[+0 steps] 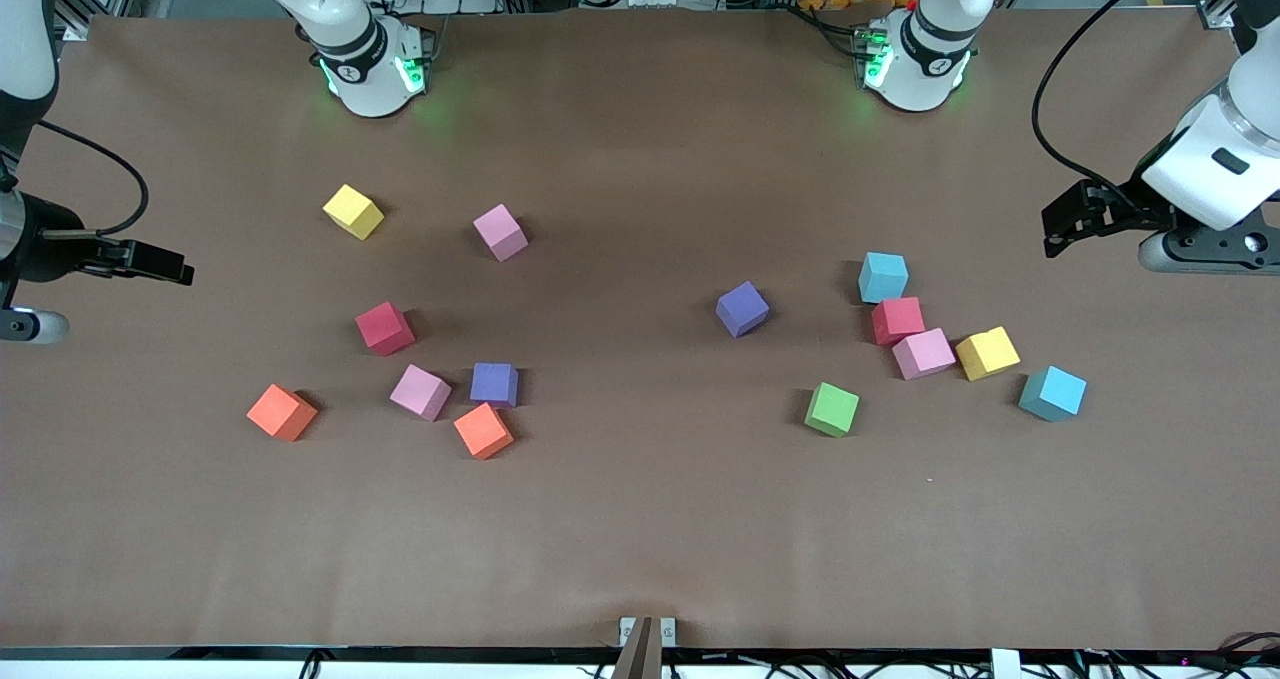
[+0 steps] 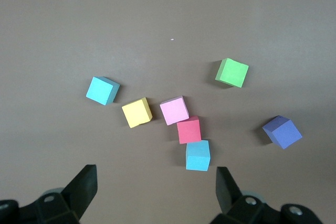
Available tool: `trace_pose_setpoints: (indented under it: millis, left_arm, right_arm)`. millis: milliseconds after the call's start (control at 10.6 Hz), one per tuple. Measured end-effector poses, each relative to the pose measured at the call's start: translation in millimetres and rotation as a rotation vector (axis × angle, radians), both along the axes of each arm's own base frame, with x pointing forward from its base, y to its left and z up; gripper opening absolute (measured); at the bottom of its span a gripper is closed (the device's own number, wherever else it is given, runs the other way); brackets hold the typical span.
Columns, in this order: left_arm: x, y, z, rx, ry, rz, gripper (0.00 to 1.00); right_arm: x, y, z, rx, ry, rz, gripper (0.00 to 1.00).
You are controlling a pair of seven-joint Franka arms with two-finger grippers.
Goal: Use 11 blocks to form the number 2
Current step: 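Reach the left gripper down to the purple cube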
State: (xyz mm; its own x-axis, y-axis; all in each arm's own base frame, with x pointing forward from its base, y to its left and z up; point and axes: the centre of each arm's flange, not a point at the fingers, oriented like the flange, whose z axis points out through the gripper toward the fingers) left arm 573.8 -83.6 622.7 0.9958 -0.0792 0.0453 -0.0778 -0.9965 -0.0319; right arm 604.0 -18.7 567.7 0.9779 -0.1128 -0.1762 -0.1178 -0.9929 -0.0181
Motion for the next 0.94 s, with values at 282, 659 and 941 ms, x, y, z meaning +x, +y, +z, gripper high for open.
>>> trace_pose_setpoints:
  millis: [282,659,941]
  left_arm:
    - [-0.2,0.2,-2.6,0.001,0.006,0.000,1.00]
    - [-3.7,-18.4,-32.4,-0.031,0.070,-0.011,1.00]
    - [-12.1,-97.7,-89.7,-0.061,0.103,0.140,1.00]
  right_arm:
    - [0.0,0.0,0.0,0.000,0.000,0.000,1.00]
    - [0.0,-0.1,-0.1,0.000,0.000,0.000,1.00]
    - [-0.1,-0.1,-0.2,0.000,0.000,0.000,1.00]
